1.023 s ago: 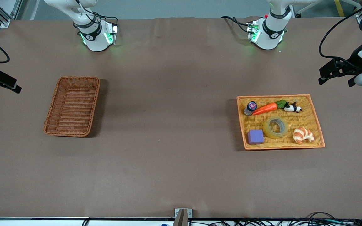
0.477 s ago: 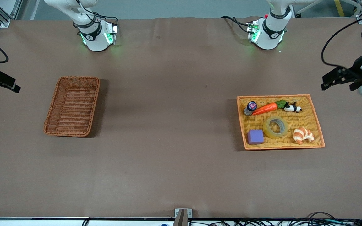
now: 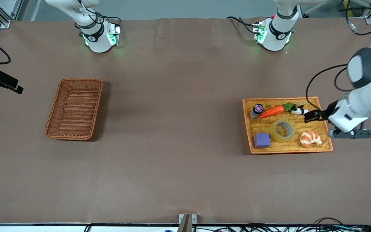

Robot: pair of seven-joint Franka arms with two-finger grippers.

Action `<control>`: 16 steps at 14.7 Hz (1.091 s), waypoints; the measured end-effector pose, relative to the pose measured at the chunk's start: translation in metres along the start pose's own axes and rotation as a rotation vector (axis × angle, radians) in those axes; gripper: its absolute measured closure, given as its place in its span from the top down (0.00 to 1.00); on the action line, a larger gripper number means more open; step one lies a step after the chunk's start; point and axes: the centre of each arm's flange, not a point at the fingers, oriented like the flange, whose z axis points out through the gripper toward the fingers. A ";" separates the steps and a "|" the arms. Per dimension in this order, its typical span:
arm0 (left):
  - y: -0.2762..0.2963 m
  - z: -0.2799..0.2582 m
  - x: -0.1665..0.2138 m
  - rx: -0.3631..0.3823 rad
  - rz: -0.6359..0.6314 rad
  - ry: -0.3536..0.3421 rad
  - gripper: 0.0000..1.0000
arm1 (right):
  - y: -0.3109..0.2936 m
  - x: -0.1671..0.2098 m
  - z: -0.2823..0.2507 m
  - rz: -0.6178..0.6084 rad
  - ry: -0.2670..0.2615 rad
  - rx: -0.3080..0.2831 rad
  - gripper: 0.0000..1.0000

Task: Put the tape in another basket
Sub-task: 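Lower the left gripper onto the yellow tape roll in the tray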

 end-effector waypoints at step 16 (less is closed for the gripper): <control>-0.013 0.207 0.008 -0.013 -0.017 -0.017 0.78 | -0.007 -0.001 0.001 -0.015 -0.003 -0.004 1.00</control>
